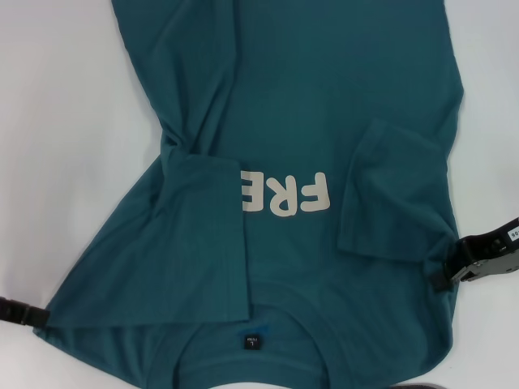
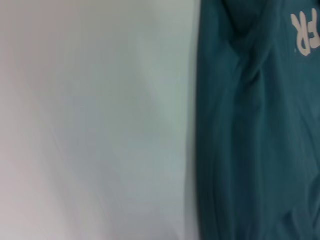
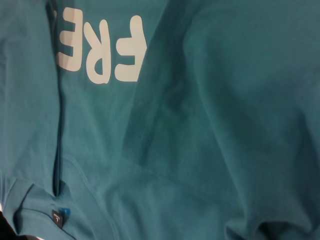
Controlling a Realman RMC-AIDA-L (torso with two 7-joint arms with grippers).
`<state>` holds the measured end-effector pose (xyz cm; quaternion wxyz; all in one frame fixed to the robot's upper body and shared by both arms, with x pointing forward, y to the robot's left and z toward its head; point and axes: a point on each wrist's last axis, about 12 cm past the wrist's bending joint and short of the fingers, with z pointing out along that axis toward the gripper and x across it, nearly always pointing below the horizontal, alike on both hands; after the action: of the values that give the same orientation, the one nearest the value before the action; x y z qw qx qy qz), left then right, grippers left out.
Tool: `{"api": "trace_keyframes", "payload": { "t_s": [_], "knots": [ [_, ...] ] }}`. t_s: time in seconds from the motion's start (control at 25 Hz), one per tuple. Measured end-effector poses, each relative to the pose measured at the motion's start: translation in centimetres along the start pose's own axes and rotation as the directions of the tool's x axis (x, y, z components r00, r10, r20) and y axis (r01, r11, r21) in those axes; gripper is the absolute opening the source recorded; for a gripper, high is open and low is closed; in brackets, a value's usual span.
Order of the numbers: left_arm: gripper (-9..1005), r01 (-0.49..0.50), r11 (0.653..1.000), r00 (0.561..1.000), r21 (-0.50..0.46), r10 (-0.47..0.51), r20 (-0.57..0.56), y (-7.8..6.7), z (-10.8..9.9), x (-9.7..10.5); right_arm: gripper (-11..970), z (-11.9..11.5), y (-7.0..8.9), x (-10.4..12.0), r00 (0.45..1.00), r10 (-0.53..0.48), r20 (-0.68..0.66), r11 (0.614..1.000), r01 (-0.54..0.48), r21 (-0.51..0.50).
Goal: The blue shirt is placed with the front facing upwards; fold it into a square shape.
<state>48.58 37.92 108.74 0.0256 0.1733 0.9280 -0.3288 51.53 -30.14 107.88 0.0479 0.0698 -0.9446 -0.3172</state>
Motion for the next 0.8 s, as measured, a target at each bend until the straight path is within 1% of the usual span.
{"api": "trace_keyframes", "payload": {
  "t_s": [0.32, 0.8],
  "knots": [
    [584, -0.003, 1.000, 1.000, -0.025, 0.003, 0.010, 0.29, 0.35, -0.26, 13, 0.03, 0.11, -0.10, 1.000, -0.009, 0.000, 1.000, 0.009, -0.003],
    [581, -0.003, 1.000, 1.000, -0.027, 0.002, -0.016, 0.28, 0.88, -0.15, 13, 0.00, 0.21, -0.29, 1.000, -0.016, 0.004, 1.000, 0.016, -0.004]
  ]
}}
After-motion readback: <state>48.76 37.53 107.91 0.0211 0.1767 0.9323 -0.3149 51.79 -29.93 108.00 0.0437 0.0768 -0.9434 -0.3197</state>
